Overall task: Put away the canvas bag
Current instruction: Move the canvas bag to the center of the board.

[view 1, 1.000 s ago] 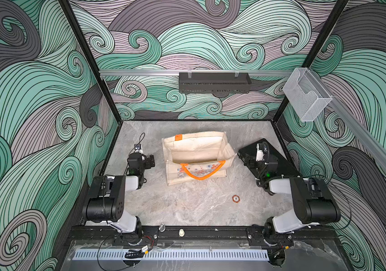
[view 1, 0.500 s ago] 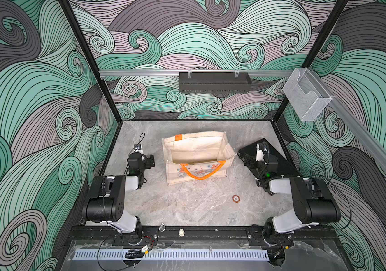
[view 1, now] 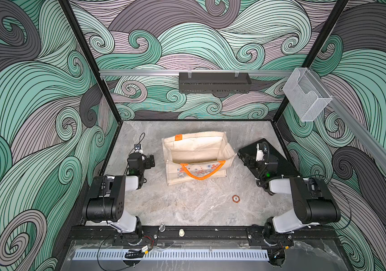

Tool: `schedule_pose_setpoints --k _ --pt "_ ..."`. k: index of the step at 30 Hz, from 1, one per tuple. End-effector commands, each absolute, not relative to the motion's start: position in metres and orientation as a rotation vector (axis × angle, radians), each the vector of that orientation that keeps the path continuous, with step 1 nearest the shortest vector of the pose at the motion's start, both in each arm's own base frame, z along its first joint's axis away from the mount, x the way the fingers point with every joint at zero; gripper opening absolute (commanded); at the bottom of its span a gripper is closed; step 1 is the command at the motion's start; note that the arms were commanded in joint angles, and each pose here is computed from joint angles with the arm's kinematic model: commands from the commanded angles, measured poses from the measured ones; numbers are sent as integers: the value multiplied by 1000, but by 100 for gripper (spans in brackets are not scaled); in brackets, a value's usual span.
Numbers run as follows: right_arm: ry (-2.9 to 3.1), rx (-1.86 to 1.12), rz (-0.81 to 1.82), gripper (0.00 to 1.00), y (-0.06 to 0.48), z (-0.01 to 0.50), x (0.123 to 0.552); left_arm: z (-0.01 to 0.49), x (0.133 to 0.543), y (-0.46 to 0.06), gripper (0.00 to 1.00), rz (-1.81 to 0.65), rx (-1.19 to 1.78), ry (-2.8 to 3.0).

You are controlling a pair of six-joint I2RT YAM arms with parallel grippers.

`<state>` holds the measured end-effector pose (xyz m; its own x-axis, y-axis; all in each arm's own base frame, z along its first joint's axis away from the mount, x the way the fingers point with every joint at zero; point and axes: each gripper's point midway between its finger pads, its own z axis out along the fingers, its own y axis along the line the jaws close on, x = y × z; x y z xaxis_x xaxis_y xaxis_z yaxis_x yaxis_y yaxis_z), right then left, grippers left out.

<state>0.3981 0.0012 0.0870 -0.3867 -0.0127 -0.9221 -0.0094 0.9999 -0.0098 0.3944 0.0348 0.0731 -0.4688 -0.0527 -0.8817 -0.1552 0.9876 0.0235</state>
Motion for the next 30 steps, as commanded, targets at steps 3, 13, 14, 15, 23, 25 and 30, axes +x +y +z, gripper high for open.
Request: schedule_pose_setpoints --k 3,13,14,15,23,25,30 --pt "1944 -35 -4 100 2 92 398 85 400 36 99 107 -150 2034" --pt "1946 96 -67 100 -19 135 392 151 383 73 97 267 -400 1983" --pt "1936 132 -60 100 -21 147 390 161 381 74 97 264 -418 1972" --pt "1924 192 -43 100 -26 160 388 173 379 73 97 249 -431 1957" --pt "1816 -113 424 100 61 269 379 241 358 42 99 -244 -735 1845" --pt "1826 -314 446 100 103 287 369 251 353 17 99 -398 -683 1896" --pt "1842 -786 492 99 205 300 334 265 339 -32 99 -639 -499 2048"
